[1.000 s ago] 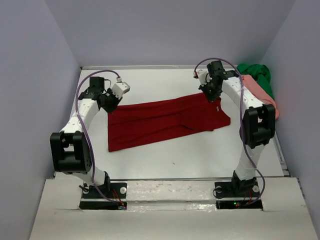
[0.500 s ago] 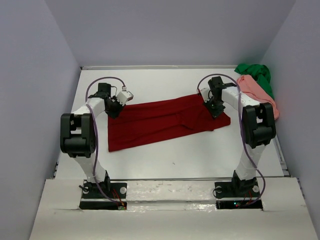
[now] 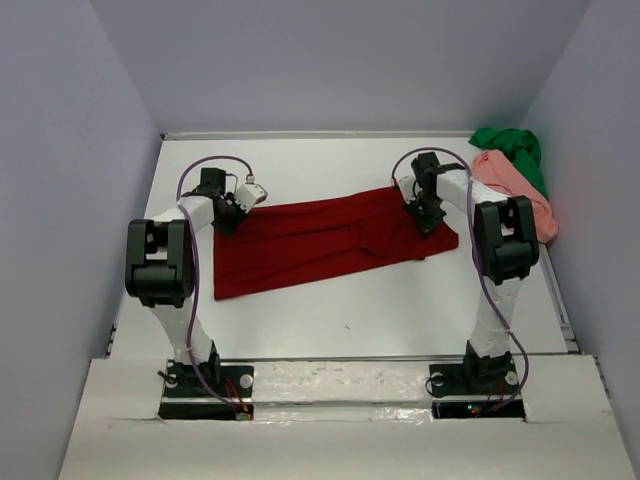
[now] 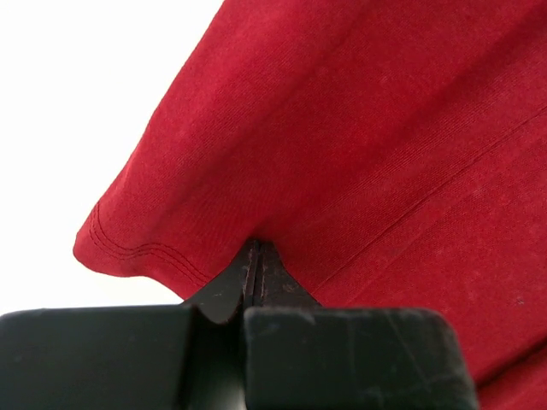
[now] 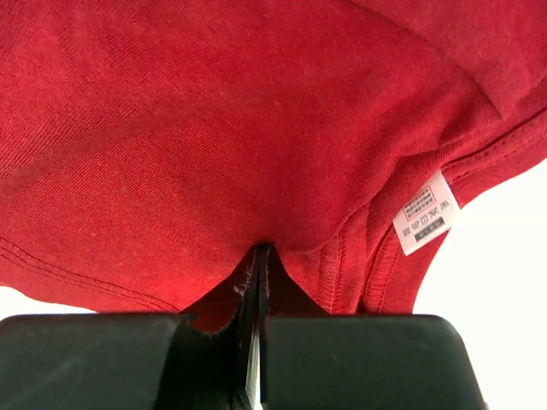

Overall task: Fold and stack the t-shirts
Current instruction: Rotate the tshirt 90 degrees

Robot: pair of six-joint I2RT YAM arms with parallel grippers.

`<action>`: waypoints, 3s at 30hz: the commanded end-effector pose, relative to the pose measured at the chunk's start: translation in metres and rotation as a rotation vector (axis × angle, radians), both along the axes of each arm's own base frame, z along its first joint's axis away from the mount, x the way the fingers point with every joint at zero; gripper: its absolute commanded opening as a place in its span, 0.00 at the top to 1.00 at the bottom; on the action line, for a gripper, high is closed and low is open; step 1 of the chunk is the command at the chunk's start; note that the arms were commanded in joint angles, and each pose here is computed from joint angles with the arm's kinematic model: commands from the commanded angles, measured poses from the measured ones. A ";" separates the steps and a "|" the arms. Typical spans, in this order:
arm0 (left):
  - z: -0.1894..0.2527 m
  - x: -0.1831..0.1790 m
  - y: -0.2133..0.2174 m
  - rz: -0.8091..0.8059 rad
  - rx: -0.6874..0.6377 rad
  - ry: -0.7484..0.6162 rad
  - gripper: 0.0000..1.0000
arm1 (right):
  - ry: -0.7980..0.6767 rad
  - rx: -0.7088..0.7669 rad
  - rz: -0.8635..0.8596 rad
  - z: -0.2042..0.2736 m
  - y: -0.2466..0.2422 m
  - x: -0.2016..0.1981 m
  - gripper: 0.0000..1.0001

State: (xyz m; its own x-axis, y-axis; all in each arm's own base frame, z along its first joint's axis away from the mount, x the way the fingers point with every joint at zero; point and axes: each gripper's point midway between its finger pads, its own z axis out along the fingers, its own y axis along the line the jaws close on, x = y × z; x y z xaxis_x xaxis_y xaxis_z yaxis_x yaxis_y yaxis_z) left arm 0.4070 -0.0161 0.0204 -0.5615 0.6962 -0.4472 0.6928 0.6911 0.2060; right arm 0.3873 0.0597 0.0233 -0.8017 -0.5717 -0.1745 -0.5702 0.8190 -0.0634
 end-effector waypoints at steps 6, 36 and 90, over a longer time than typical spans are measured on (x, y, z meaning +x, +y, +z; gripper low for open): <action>-0.013 -0.058 0.020 0.002 0.095 0.164 1.00 | -0.025 0.014 -0.030 -0.016 0.005 0.049 1.00; 0.112 -0.138 -0.151 -0.424 -0.178 -0.031 1.00 | -0.540 0.311 0.128 0.143 0.074 0.183 1.00; 0.174 -0.042 0.057 0.364 -0.295 -0.418 1.00 | 0.258 0.235 0.642 -0.029 0.233 -0.152 1.00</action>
